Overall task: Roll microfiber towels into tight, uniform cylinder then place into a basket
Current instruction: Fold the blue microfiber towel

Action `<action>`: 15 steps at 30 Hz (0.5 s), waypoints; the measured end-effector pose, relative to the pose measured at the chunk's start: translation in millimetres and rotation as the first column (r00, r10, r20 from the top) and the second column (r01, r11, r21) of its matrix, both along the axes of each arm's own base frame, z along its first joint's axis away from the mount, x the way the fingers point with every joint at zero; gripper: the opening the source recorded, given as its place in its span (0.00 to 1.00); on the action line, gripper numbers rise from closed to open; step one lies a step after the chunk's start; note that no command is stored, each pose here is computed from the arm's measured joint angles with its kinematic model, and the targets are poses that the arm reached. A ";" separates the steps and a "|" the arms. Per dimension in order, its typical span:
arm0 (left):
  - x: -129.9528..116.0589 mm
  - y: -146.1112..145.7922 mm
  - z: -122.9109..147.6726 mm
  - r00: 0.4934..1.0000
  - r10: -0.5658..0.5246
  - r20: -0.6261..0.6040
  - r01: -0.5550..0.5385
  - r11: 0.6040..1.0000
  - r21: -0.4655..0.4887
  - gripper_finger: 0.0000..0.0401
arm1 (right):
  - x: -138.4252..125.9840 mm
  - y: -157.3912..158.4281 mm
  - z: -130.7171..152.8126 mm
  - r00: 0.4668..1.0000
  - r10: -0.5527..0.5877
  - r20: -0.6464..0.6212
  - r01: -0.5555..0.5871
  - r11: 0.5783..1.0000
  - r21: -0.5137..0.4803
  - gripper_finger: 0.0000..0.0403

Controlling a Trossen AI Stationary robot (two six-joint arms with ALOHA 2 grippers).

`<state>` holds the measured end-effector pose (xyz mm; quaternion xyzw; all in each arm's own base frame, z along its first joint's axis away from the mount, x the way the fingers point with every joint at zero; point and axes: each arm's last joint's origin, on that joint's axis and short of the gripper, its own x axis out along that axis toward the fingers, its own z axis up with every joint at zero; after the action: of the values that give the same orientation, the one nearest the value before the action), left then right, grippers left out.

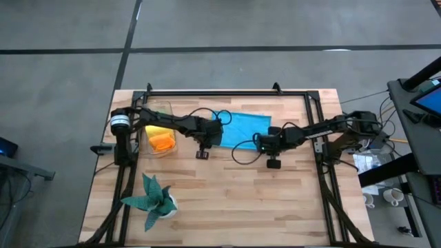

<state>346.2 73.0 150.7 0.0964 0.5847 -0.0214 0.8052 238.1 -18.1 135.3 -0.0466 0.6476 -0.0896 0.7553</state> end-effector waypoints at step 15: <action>-10.7 -31.9 46.9 0.996 0.018 0.090 -0.009 0.995 -0.104 0.00 | -25.7 43.6 47.9 0.986 -0.033 0.166 0.004 0.985 0.175 0.02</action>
<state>335.5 41.1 197.6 0.0517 0.5461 -0.0416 0.8351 212.4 25.6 183.2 0.0332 0.5872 -0.0434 0.8076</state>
